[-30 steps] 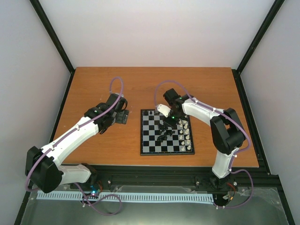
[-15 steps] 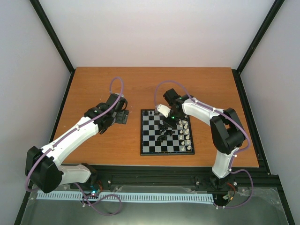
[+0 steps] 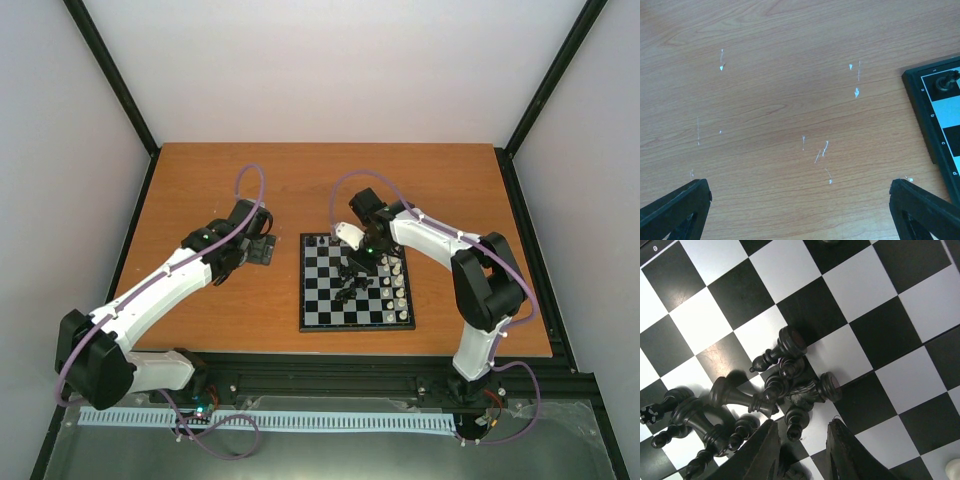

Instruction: Set up the chess pieces on the board

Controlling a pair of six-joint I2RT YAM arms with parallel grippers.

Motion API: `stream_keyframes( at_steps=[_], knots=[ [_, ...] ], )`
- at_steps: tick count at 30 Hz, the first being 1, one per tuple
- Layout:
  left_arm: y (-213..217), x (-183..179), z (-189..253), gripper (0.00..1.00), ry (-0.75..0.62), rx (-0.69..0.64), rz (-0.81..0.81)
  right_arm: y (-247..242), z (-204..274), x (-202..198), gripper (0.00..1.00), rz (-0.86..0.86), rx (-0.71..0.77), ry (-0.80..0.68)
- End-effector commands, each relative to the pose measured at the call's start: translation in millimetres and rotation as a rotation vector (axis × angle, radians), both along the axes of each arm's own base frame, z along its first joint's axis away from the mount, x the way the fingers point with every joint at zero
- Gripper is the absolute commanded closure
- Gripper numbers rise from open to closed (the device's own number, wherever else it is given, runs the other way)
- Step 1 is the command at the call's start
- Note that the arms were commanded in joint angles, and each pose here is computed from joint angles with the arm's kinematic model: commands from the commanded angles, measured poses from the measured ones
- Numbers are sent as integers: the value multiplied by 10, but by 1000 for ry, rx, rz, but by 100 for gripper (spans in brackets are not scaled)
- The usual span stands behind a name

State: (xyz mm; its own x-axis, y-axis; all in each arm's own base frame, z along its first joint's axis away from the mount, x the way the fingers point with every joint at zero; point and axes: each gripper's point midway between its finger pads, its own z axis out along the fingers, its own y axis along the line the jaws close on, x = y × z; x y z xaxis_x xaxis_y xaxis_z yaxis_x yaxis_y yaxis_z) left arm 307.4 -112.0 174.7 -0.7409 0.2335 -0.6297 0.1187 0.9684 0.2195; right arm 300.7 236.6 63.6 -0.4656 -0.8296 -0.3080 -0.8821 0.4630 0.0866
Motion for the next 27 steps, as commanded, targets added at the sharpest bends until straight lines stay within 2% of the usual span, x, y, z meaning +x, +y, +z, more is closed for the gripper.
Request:
stream_keyframes(
  at_steps=[1,18,27],
  knots=[
    [-23,51,111,0,-15,-3,-11,-35,-109,-95,74,3,-16,57],
    [-36,49,111,0,-13,-8,-14,-80,-284,-48,84,2,-63,60],
    [-48,41,121,0,-12,-15,-21,-55,-251,-2,93,5,-50,34]
  ],
)
